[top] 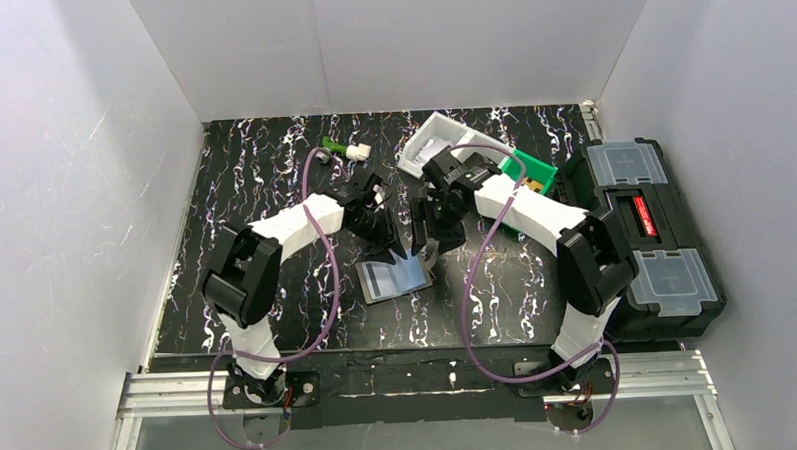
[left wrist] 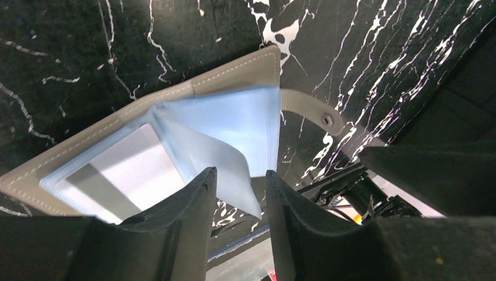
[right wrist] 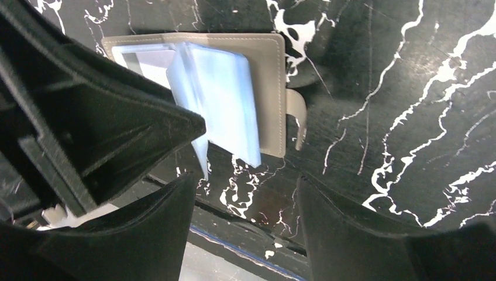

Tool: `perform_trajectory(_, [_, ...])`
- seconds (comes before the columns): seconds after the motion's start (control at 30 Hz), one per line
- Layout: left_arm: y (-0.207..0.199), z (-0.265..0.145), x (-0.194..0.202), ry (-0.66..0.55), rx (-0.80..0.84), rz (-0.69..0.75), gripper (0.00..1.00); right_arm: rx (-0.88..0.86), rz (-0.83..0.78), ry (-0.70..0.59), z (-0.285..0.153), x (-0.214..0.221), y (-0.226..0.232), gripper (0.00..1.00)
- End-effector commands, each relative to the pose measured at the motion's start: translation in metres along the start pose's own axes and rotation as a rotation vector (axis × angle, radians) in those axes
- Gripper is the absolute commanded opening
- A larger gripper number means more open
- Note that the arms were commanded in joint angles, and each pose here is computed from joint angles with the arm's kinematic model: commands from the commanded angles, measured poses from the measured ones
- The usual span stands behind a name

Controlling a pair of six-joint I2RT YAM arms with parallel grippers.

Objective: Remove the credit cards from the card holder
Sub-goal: Remove the credit card from the card holder.

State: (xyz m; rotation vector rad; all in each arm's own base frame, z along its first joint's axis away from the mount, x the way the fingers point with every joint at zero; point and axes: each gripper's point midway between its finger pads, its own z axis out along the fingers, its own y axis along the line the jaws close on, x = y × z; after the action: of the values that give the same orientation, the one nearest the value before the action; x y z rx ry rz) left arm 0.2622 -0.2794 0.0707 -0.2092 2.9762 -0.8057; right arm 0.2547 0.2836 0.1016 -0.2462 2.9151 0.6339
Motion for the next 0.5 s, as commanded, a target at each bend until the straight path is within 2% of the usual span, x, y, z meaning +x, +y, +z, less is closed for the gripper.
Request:
perform_trajectory(0.0, [-0.014,0.004,0.0,0.031,0.027,-0.001,0.37,0.006,0.005,-0.068,-0.018,-0.004,-0.008,0.71])
perform_trajectory(0.47, [-0.021,0.03,-0.004,0.078,0.037,0.002,0.53,-0.003,0.052,-0.076,-0.019,0.005,-0.023,0.71])
